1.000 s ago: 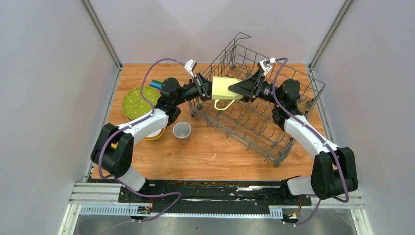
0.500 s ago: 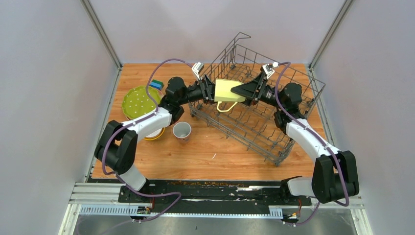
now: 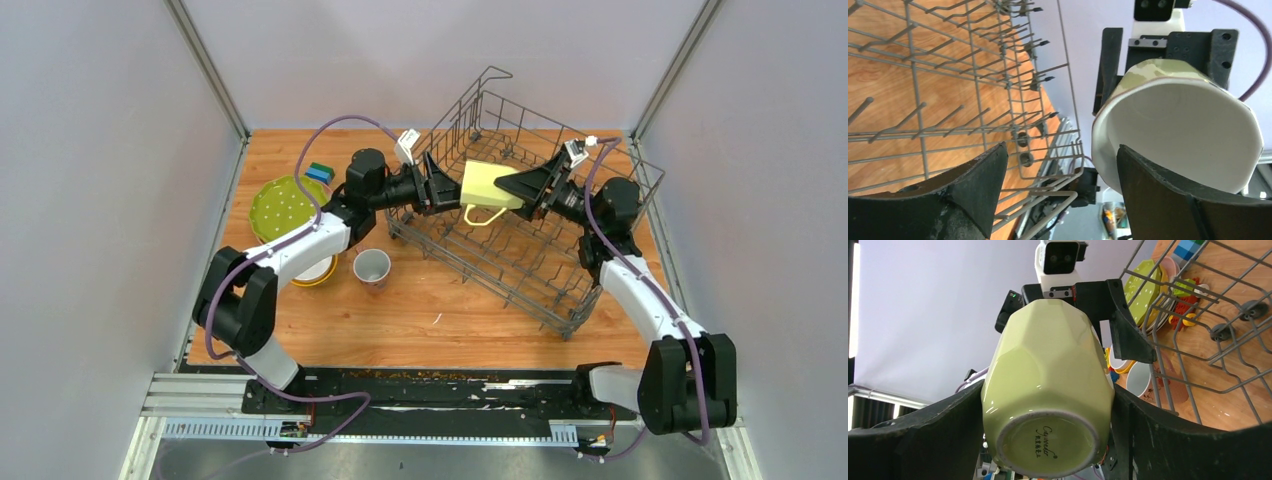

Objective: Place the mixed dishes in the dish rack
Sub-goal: Pick up the cup at the center of the board, then turn the cup upside down in the dish rack.

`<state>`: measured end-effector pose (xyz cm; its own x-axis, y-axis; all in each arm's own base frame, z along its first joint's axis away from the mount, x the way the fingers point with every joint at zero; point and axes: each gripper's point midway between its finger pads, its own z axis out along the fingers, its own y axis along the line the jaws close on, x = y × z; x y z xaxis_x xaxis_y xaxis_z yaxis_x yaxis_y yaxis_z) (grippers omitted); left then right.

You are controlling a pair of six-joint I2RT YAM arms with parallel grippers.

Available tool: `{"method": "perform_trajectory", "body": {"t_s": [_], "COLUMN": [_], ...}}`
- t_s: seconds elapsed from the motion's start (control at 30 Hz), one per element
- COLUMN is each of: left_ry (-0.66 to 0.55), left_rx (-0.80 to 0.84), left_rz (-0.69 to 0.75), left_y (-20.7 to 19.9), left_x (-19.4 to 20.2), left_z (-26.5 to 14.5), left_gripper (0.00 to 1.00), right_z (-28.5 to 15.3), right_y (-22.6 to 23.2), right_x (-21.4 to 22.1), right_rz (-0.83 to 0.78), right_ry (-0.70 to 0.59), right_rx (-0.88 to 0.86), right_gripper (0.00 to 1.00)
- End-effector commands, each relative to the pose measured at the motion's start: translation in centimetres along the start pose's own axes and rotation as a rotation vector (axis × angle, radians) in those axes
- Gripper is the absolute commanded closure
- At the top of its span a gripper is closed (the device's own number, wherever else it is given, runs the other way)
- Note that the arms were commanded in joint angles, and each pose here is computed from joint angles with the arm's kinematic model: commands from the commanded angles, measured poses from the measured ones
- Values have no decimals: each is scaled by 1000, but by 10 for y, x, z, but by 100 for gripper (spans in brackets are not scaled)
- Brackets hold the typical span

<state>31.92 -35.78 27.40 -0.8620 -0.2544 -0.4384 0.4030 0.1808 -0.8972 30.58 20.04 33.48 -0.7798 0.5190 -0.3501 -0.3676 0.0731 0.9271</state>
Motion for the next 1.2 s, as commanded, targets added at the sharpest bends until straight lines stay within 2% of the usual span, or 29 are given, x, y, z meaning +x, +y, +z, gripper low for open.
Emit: {"method": "perform_trajectory", "body": {"t_s": [0.0, 0.13, 0.37, 0.57, 0.7, 0.87, 1.17], "left_ry": [-21, -47, -76, -24, 11, 16, -46], "left_rx": [-118, -159, -183, -238, -301, -349, -397], "left_rz": [167, 229, 280, 351, 425, 504, 569], "left_y": [-11, -16, -22, -16, -13, -14, -18], "left_x": [-13, -19, -22, -12, -6, -2, -5], "left_z": [-17, -26, -37, -47, -55, -65, -85], "left_gripper": [7, 1, 0, 0, 0, 0, 0], "right_z": [-11, -20, -30, -37, -44, -52, -43], "right_y": [28, 26, 19, 6, -15, -40, -72], "right_x": [-18, -32, -55, -102, -132, -166, -209], "right_rz": [-138, -189, -294, -441, -477, -538, -702], "right_ry": [-100, -145, -201, -294, -346, -360, -302], "right_rx": [-21, 41, 155, 335, 505, 693, 923], "right_gripper": [100, 100, 100, 100, 100, 100, 100]}}
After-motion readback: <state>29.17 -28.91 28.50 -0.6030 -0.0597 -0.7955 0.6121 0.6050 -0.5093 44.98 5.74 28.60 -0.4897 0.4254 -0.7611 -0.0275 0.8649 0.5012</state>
